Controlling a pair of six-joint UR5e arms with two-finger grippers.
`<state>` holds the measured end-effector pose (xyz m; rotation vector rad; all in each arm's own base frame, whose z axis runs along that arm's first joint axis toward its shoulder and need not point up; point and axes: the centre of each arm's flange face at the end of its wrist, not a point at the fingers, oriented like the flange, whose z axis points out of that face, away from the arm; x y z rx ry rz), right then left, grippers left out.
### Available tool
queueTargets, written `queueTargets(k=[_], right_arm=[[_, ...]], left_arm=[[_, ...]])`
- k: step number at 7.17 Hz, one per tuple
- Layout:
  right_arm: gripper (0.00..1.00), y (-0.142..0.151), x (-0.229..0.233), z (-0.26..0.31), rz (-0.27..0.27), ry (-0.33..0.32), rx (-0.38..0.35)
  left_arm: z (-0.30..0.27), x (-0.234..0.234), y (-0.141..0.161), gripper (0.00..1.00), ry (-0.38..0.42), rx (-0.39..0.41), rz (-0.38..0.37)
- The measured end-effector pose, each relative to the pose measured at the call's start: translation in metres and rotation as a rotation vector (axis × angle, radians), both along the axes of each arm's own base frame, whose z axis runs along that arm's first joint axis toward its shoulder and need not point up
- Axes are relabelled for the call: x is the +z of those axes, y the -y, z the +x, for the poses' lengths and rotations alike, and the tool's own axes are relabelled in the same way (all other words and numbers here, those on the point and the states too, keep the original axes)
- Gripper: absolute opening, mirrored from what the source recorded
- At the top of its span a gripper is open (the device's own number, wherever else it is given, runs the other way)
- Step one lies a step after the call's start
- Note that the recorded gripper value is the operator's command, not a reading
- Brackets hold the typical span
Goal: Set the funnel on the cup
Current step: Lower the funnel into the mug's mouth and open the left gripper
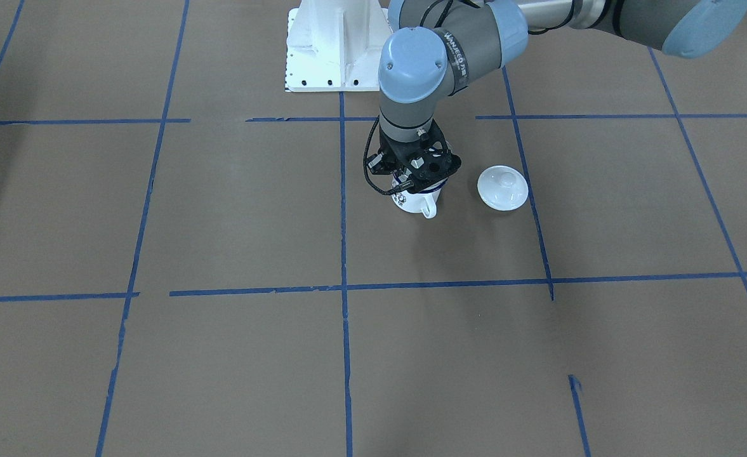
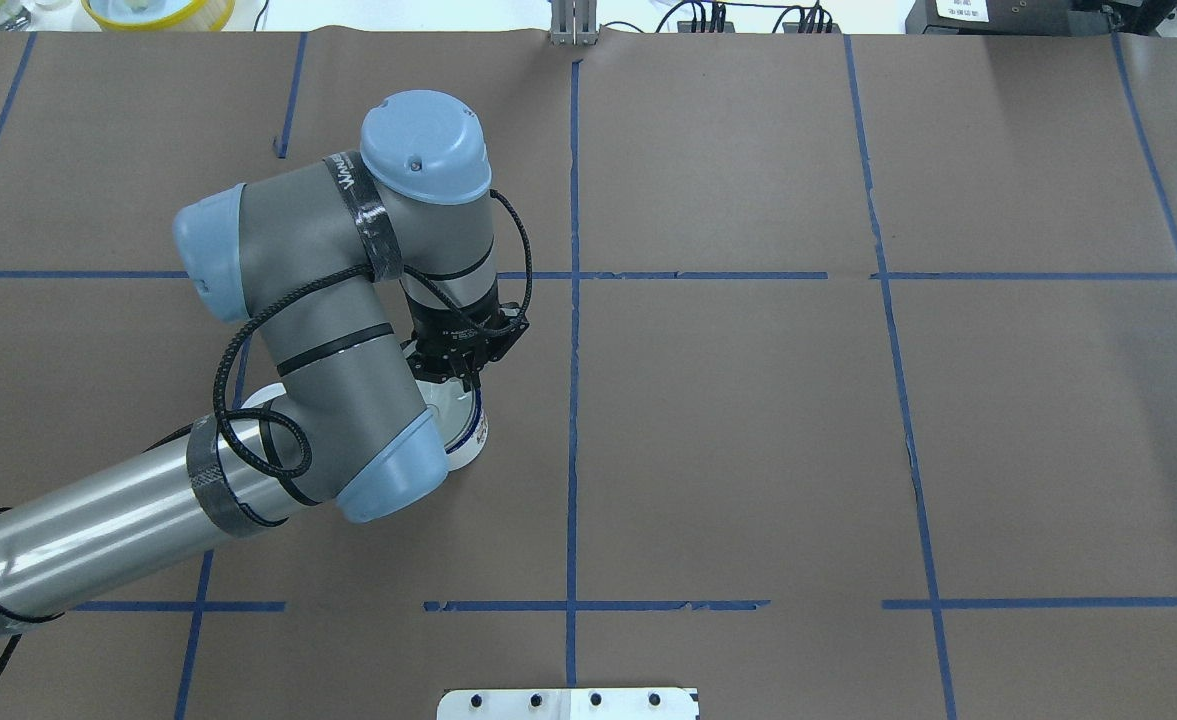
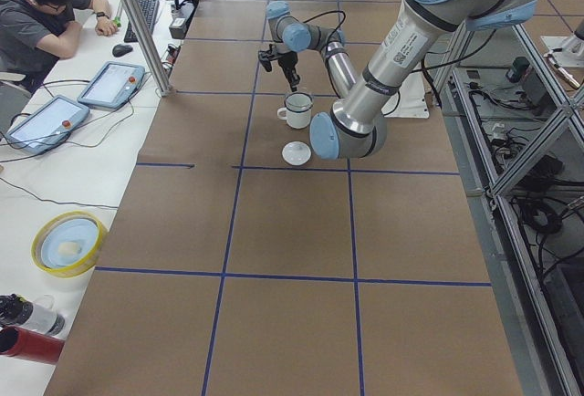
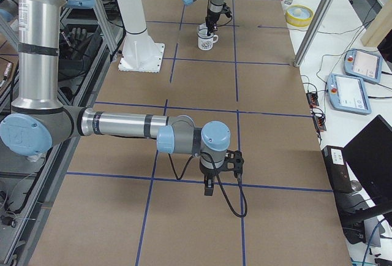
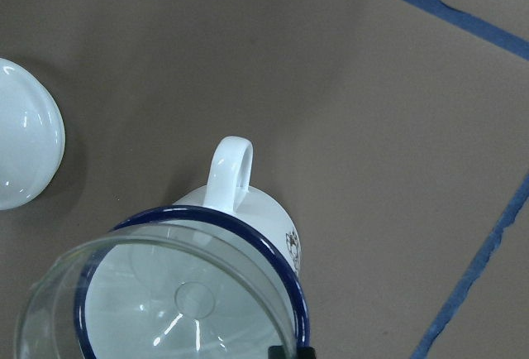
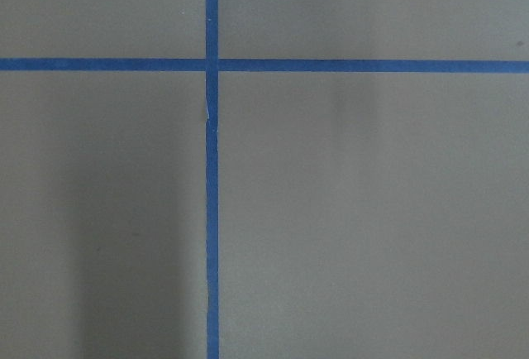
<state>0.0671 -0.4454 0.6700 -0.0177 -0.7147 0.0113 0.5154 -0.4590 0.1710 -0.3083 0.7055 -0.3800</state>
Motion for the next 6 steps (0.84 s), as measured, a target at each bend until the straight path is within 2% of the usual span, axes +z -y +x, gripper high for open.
queueTargets(k=[2,6], right_arm=[[1.0,0.0,0.0,0.0,0.0,0.0,0.0],[1.0,0.0,0.0,0.0,0.0,0.0,0.0]], left_arm=[[0.0,-0.001,0.0,1.0,-0.006,0.0,0.002],[-0.01,-0.002,0.002,1.0,-0.016,-0.016,0.01]])
